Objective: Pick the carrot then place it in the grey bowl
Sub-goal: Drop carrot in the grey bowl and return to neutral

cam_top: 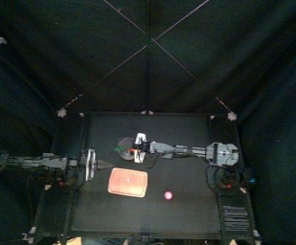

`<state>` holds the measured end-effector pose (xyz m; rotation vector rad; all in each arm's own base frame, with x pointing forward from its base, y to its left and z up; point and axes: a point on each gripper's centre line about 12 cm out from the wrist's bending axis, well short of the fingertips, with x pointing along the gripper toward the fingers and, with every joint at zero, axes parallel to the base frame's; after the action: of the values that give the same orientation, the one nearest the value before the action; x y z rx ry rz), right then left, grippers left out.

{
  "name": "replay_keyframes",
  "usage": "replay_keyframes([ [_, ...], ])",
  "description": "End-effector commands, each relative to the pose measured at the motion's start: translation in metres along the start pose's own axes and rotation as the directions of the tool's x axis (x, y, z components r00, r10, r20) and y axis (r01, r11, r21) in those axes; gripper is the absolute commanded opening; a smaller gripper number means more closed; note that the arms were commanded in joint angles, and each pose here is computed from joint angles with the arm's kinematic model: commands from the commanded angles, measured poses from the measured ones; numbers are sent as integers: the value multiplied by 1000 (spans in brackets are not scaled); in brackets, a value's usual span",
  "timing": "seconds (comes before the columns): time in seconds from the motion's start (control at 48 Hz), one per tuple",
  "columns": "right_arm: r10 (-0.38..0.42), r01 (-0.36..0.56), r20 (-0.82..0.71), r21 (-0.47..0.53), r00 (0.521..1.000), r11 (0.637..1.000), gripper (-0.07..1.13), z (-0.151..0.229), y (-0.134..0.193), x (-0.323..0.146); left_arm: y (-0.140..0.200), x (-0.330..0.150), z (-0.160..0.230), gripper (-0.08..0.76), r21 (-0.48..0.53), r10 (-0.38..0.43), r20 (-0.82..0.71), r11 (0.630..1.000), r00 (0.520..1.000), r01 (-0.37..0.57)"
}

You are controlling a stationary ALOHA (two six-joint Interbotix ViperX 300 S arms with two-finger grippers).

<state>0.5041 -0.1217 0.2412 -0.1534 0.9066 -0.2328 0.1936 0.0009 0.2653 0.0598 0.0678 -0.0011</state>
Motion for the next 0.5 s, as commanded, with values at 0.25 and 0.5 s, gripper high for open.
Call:
replay_keyframes([
  [0.25, -25, 25, 42, -8, 999, 1000, 887, 8, -10, -11, 0, 0, 7, -30, 0, 1, 17, 1000, 1000, -1],
  [0.5, -54, 55, 70, -4, 996, 999, 887, 15, -19, -40, 1, 0, 7, -30, 0, 3, 18, 1000, 1000, -3],
])
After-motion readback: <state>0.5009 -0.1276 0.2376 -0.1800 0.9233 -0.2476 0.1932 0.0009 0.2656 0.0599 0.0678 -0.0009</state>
